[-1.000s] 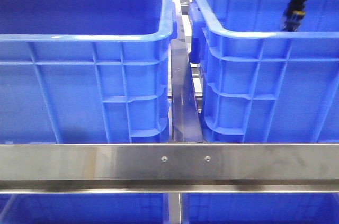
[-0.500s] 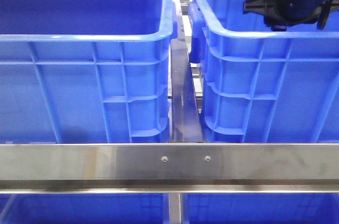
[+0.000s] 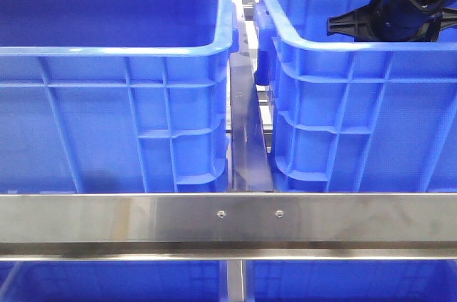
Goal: Pick red and yellow buttons and place in box
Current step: 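Carry the red button with the right gripper over the empty crate, then lower the red button into the empty crate and open the right gripper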
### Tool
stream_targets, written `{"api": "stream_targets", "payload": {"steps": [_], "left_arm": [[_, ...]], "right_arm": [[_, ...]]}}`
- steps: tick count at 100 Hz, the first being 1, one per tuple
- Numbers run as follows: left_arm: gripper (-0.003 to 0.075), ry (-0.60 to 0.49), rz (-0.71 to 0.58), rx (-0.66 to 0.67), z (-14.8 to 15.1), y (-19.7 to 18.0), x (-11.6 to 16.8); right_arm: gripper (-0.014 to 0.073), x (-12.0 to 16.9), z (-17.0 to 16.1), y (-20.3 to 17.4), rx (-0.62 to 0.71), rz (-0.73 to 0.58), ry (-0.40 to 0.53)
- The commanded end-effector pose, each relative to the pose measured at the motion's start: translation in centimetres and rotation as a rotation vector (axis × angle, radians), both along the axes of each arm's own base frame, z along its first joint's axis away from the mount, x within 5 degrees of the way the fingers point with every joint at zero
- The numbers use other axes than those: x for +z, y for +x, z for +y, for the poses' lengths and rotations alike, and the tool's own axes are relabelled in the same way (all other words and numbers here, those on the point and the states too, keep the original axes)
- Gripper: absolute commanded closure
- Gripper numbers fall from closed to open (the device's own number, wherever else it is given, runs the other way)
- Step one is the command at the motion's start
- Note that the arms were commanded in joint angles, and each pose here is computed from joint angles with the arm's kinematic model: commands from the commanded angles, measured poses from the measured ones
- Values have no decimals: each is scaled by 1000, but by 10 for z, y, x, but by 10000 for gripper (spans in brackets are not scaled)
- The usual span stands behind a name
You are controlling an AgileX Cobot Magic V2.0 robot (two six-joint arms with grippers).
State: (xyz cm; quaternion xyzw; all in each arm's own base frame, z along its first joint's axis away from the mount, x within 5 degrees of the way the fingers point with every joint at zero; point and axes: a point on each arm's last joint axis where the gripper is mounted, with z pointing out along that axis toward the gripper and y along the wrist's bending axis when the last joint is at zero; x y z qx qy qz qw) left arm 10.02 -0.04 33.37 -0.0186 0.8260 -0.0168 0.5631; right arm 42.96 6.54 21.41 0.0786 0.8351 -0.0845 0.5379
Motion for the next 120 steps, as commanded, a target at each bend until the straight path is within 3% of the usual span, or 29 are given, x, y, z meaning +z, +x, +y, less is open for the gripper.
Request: {"api": "stream_targets", "payload": {"steps": [1, 24, 33, 54, 77, 98, 120], "left_arm": [[739, -1, -105, 3, 0, 1, 15], [739, -1, -105, 3, 0, 1, 15], [739, -1, -105, 3, 0, 1, 15], [739, -1, -105, 3, 0, 1, 15], [739, -1, -105, 3, 0, 1, 15], [739, -1, -105, 3, 0, 1, 15], [739, -1, -105, 3, 0, 1, 15]], "right_arm": [[373, 24, 1, 0, 18, -58, -2], [120, 25, 1, -1, 16, -61, 0], [74, 25, 0, -1, 10, -63, 0], [64, 34, -2, -4, -1, -81, 2], [64, 74, -6, -24, -8, -88, 24], [64, 122, -7, -60, 97, -85, 30], [64, 161, -16, -117, 165, -196, 37]]}}
